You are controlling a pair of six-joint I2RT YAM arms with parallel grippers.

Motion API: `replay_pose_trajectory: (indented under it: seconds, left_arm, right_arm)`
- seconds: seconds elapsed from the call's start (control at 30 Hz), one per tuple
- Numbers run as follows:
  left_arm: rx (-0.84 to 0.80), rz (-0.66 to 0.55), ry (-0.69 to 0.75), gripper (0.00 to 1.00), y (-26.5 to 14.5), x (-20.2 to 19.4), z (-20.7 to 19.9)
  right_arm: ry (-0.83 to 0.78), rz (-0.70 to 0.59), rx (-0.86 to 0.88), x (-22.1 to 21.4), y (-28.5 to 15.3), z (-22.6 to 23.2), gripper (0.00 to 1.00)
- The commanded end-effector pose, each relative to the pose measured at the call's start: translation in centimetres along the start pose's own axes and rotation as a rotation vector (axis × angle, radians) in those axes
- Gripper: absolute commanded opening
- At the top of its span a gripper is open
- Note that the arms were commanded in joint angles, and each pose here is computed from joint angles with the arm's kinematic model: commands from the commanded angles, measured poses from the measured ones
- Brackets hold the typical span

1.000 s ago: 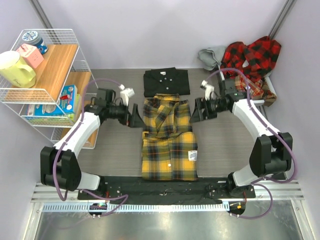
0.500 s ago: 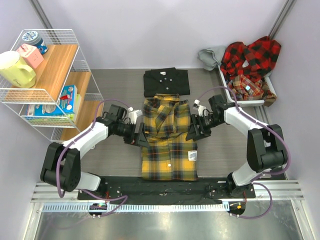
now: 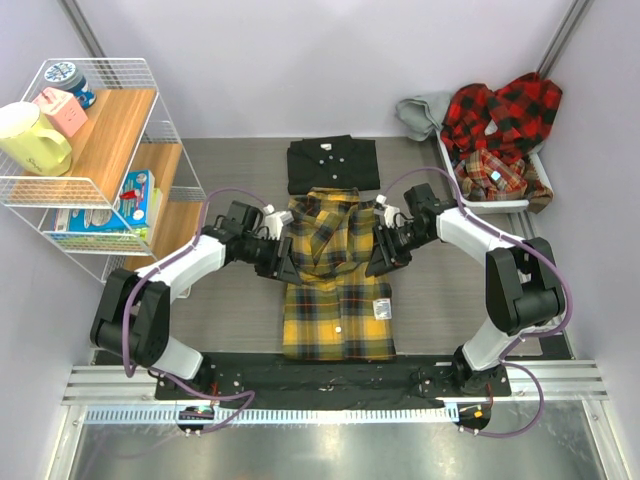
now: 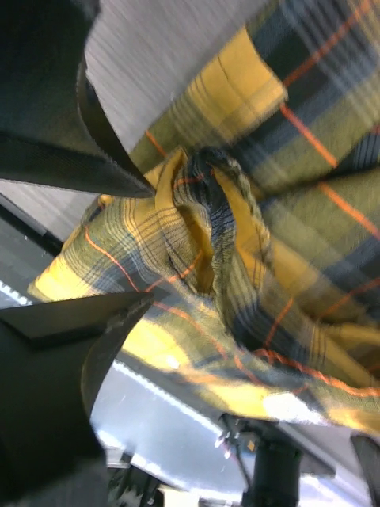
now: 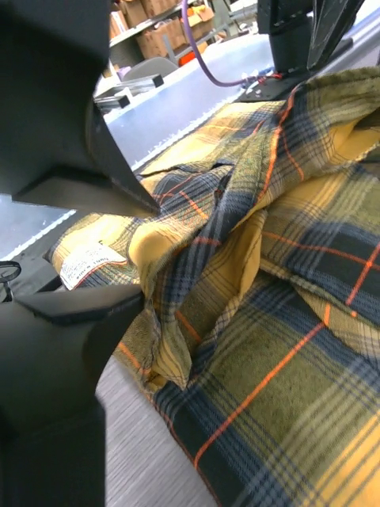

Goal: Fold and stack the long sleeve shirts
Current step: Fold the shirt

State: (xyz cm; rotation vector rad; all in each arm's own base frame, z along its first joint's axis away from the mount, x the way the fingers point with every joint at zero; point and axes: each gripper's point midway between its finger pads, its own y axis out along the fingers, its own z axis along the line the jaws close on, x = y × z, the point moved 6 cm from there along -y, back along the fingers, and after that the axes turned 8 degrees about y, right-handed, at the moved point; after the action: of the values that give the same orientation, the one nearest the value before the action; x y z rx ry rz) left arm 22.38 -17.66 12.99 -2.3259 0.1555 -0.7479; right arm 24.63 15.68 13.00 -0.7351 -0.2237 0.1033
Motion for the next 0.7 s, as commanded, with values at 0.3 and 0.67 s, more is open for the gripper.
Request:
replay_pose_trajectory:
  seconds: [0.3,0.67]
  left_arm:
    - [0.073,0.007,0.013,0.75,-0.1,0.2,0.7]
    - [-0.01,-0.05,0.043,0.46,0.8,1.5,0.0]
  right_arm:
    - [-0.07,-0.02,-0.171,-0.2,-1.2,-1.1,0.72]
    - [-0.075,-0.046,-0.11,1.7,-0.2,-0.9,0.68]
